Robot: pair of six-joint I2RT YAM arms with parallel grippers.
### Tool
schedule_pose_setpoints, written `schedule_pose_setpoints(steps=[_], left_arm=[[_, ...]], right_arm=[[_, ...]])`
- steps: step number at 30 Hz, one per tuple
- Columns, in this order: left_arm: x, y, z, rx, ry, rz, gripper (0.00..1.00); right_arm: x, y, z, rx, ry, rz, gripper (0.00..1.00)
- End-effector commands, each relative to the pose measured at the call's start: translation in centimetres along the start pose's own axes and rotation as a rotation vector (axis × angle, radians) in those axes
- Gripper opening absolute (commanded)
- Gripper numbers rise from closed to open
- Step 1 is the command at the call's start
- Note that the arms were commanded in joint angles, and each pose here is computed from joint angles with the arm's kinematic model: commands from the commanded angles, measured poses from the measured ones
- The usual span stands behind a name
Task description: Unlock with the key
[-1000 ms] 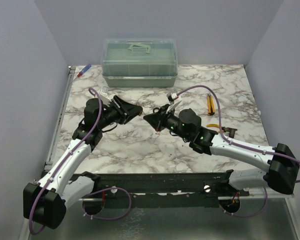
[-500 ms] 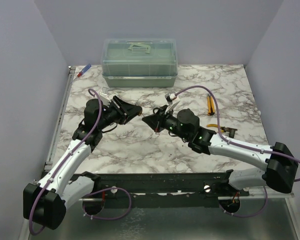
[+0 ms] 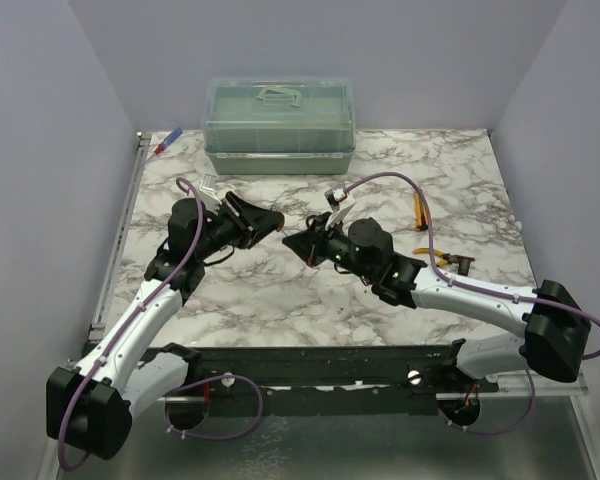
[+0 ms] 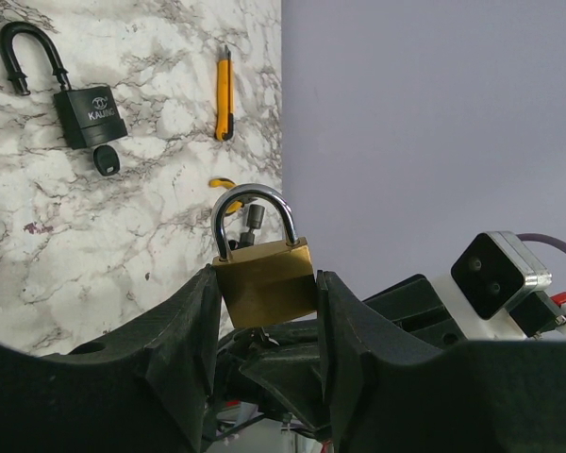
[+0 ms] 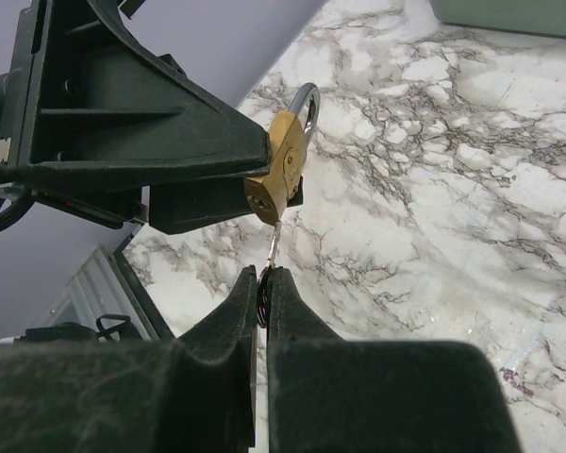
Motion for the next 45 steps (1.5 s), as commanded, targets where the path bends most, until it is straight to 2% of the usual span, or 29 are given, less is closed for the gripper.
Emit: schedule_pose_setpoints(steps=[1,27,45], left_arm=[[-0.4,0.5,-0.6,0.044,-0.014,-0.049,0.00],[-0.1,0.3,0.1,0.029,-0.012,-0.063,0.00],[-0.2,0.5,0.1,0.029,-0.008,-0.091,0.00]], right_arm=[[-1.2,-0.4,1.1,-0.041,0.017,-0.037,0.00],[-1.4,-0.3,2.0,-0.109,0.014,-0.021,0.00],[-0.6,-0.9,0.9,-0.034,-0.017,-0.011,0.00]])
Point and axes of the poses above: each gripper's point midway between its finger pads, its own y axis back along the fingers, its own z axis along the line the jaws close on, x = y × z, the point moved 10 cm from there along y, back along the fingers, and after that the axes turned 13 degrees about -y, right-handed, at the moved point
